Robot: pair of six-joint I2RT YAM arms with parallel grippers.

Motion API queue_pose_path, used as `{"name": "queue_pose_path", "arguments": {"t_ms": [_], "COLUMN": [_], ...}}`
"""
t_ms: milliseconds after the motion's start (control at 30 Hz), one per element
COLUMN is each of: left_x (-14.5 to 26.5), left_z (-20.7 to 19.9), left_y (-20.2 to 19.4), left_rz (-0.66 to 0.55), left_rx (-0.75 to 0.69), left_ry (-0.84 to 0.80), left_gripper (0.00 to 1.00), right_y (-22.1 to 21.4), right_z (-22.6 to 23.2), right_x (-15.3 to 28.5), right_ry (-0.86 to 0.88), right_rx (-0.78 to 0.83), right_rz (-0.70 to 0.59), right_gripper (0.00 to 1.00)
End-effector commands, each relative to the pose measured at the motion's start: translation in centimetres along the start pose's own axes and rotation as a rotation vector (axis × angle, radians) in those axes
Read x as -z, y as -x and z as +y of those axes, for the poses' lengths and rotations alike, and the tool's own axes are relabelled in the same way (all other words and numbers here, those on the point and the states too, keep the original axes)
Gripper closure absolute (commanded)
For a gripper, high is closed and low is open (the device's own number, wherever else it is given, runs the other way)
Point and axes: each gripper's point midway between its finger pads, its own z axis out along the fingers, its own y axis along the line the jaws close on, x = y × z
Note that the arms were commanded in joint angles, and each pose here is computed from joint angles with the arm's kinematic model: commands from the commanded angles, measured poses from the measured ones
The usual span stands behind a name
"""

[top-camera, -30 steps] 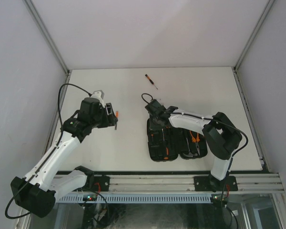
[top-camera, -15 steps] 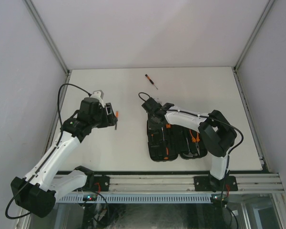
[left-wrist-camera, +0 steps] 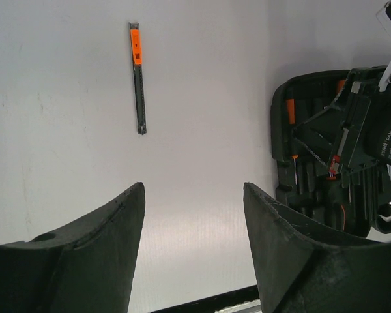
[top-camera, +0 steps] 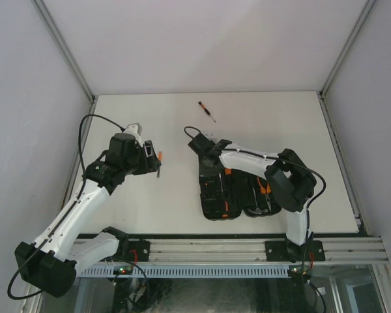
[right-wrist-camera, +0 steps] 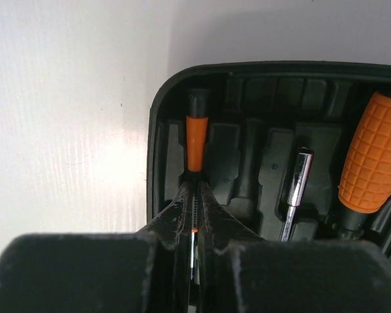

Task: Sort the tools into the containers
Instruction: Place the screwdriver in the storage box, then move the screwdriver to the center of the board.

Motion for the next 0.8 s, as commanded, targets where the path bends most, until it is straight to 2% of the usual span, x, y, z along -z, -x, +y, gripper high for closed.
{"name": "queue_pose_path", "arguments": {"t_ms": [0,167,400,567,767], "left_x": [-0.3,-0.3,-0.1,0.1,0.6], "left_z": [0.1,0.2,0.3,0.6,0.7], "left_y": [-0.3,-0.2,0.0,0.2,0.7], "left_rz": [-0.005,-0.007,-0.020,-0.034,-0.069], "left_rx": [-0.003,-0.002,0.000,0.003,0.007], "left_ry": [-0.016,-0.014,-0.010,-0.001,0.002], "left_gripper": [0.34,0.33,0.33,0.33,0.33], "right_y": [-7.2,-3.2,3.1,6.5,11.2], "right_z": [-2.6,-2.0,0.3,0.4,-1.3], "right_x": [-4.7,-0.9,7.5,12.6,13.9], "right_ry": [-0.119,-0.074,0.097,0.189,0.254], "right_rx": [0.042,0.058,0.114,0.113,0.117], "right_rz": [0.201,0.040,-0.232,-0.383,-0.482], "right_gripper": [1.00,1.00,0.72,0.63,0.50]}}
